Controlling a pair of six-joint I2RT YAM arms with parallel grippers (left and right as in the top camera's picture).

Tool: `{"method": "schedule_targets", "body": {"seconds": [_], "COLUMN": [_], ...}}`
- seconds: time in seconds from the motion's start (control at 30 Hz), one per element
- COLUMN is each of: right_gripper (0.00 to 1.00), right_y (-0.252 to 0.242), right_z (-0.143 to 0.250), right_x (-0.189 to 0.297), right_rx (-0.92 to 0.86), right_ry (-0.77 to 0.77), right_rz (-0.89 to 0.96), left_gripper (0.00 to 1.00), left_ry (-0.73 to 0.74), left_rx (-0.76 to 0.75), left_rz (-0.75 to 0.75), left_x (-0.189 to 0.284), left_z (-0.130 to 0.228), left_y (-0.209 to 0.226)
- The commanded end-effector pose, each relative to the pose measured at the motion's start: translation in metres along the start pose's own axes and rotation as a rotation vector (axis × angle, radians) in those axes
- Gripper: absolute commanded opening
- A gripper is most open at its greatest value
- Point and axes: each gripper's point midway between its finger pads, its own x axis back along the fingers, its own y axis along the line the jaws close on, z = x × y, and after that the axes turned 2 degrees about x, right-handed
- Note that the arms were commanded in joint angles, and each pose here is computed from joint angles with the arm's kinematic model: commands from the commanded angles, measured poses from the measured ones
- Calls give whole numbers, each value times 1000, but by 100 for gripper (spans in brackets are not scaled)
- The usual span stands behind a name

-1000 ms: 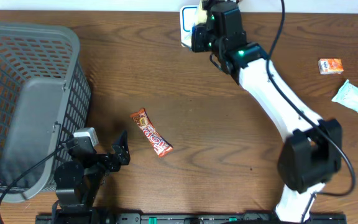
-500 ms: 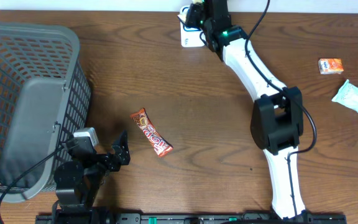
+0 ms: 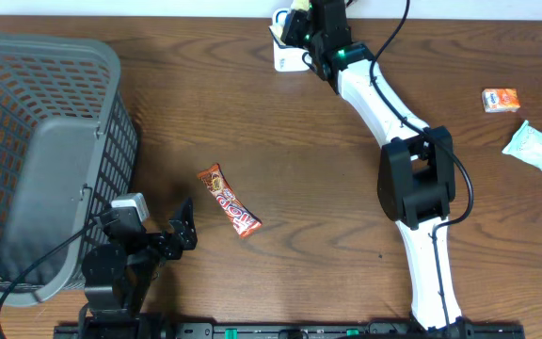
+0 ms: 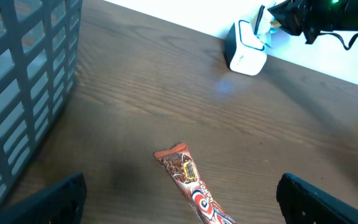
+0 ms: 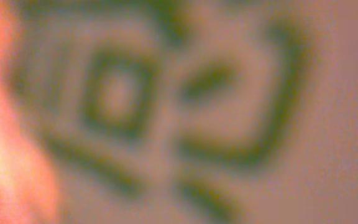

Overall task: Scan the item barcode
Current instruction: 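Carry the snack bag right and drop it by the wipes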

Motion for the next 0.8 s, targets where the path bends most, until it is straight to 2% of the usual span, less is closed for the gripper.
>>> {"method": "schedule_targets", "body": {"seconds": [0.0, 0.17, 0.27, 0.4, 0.53, 0.77], "right_gripper": [1, 1, 1, 1, 1, 1], "right_y": [13, -13, -46, -93, -155, -261], "right_z": [-16, -33, -54, -62, -49, -37], "right_x": [9, 40, 84, 153, 226, 302], "right_rx": [27, 97, 77, -32, -195, -315], "right_ry": [-30, 23, 56, 139, 243, 298], "right_rz": [-21, 116, 267, 454, 699, 1073], "left_gripper": [98, 98, 98, 98, 98, 98], "left_ry": [-1, -1, -1, -1, -1, -1], "left_rx": [-14, -14, -14, -14, -14, -14], "left_rz": [-5, -5, -5, -5, -5, -5], "left_x": [0, 0, 0, 0, 0, 0], "left_z": [1, 1, 1, 1, 1, 1], "left_y": [1, 1, 1, 1, 1, 1]}}
